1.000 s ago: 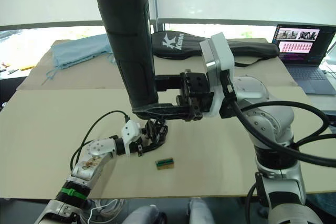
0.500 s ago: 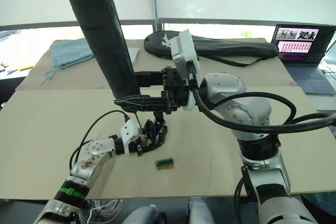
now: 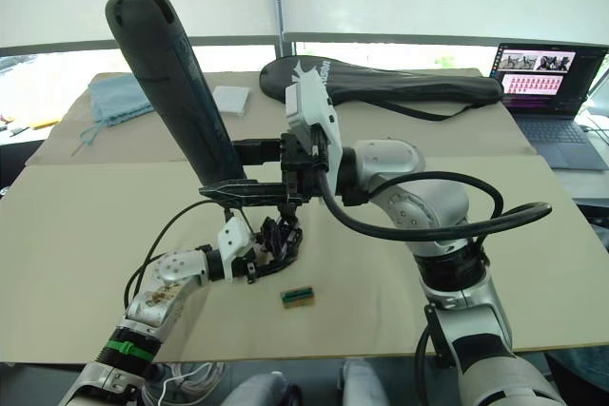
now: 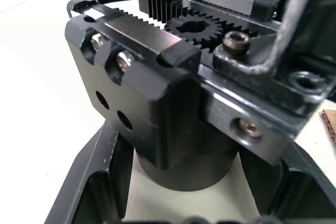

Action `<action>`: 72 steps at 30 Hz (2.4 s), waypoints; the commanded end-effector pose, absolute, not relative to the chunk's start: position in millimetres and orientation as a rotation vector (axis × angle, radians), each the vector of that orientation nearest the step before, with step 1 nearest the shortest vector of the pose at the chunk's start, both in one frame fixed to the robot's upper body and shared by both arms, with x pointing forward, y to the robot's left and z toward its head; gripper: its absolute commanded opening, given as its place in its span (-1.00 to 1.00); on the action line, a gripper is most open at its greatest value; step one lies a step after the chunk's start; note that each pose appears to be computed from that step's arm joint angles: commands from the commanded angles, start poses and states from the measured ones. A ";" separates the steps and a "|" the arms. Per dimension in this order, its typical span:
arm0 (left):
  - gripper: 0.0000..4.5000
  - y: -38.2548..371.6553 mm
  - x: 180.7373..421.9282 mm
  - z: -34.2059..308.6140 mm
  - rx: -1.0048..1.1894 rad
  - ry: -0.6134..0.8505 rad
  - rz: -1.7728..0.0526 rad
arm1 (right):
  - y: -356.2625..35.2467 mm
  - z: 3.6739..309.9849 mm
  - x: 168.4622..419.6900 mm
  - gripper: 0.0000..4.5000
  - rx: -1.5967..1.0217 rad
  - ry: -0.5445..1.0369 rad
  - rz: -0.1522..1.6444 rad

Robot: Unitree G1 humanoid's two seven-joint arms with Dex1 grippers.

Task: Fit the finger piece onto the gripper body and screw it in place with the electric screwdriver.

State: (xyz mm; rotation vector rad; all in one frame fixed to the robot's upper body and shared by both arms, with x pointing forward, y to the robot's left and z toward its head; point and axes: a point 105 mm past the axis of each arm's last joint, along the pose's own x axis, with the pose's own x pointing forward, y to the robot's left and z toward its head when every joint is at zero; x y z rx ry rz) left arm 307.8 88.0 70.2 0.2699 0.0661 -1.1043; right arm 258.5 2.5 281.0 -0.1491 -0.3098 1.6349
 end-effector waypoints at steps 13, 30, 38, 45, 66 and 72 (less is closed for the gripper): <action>0.05 93.7 298.5 50.2 0.266 0.157 -1.125 | 2.0 283.6 257.9 -0.16 -0.190 -0.385 1.626; 0.05 94.3 296.9 48.0 0.263 0.163 -1.122 | 4.6 272.9 259.0 -0.16 -0.212 -0.369 1.631; 0.05 94.0 296.3 47.1 0.262 0.166 -1.122 | 6.0 270.8 258.4 -0.16 -0.213 -0.365 1.637; 0.05 93.9 295.7 45.8 0.260 0.168 -1.120 | 7.3 269.0 258.5 -0.16 -0.215 -0.360 1.641; 0.05 94.3 294.6 44.0 0.254 0.173 -1.110 | 9.5 265.9 259.6 -0.16 -0.222 -0.351 1.646; 0.05 94.4 295.0 44.1 0.255 0.173 -1.109 | 10.8 264.7 258.8 -0.16 -0.218 -0.344 1.651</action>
